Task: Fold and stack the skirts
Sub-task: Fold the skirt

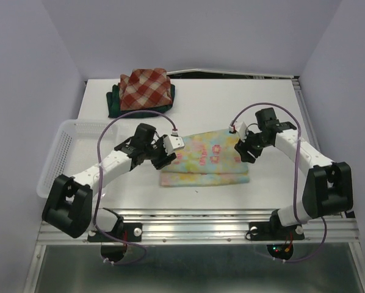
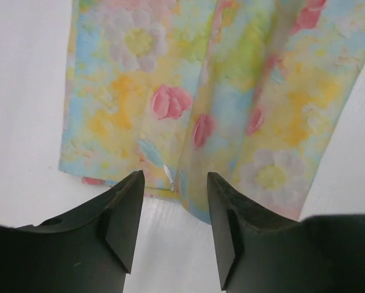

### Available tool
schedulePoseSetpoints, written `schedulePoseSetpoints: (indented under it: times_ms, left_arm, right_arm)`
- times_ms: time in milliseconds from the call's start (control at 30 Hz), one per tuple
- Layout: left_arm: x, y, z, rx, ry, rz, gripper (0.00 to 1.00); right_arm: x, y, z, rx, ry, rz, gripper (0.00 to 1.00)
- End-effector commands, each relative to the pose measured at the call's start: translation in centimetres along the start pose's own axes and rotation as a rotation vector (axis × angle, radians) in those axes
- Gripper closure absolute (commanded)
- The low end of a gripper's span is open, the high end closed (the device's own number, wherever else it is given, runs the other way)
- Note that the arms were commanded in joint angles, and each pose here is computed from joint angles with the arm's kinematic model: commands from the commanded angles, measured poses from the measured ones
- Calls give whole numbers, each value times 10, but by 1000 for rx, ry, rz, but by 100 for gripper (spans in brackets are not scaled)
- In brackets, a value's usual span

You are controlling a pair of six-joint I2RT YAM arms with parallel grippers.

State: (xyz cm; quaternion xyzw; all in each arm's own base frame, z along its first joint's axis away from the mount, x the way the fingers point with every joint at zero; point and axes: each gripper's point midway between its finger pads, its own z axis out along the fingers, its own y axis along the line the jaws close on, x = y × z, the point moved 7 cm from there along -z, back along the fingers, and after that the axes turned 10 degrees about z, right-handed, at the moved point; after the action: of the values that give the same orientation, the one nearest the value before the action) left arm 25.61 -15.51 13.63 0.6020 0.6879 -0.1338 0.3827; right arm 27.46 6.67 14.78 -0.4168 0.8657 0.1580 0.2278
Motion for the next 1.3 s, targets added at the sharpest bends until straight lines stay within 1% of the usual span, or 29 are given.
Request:
schedulePoseSetpoints:
  times_ms: [0,67,133,167,233,300,333,367,467,533,633,767,900,1067,1267]
  left_arm:
    - [-22,-1,-27,-67,-97,82,34]
    - [-29,-1,-39,-98,-127,102,31]
    - [-34,0,-45,-90,-127,110,31]
    - [-35,1,-46,-91,-116,111,31]
    - [-38,5,-47,-75,-86,101,31]
    - [-30,2,-37,-7,-26,88,33]
    - [-33,4,-35,11,-16,95,34]
    - [-30,-2,-25,55,12,100,35]
    - [-28,-13,-7,103,76,135,35]
    - [-25,-16,4,115,109,131,35]
    - [-23,-16,14,131,130,110,36]
    - [-18,-14,23,116,151,105,37]
    - [-13,-13,30,104,163,91,38]
    - [-15,-14,31,118,153,90,39]
    - [-17,-10,33,120,140,76,40]
  right_arm:
    - [-22,-3,-32,89,-77,-14,25]
    - [-31,-3,-45,120,-118,-36,21]
    - [-40,-5,-52,128,-134,-75,21]
    - [-39,-5,-52,114,-125,-80,22]
    - [-41,-5,-51,90,-111,-89,27]
    - [-35,1,-42,29,-73,-81,30]
    - [-30,6,-36,4,-48,-83,31]
    - [-27,11,-30,-13,-30,-99,31]
    - [-10,20,-11,-5,17,-122,31]
    - [-8,23,-1,32,29,-171,34]
    - [7,28,17,25,79,-169,36]
    - [17,20,33,57,122,-146,38]
    - [19,14,39,106,110,-148,40]
    - [9,15,36,73,88,-166,41]
    - [-17,12,26,40,42,-184,37]
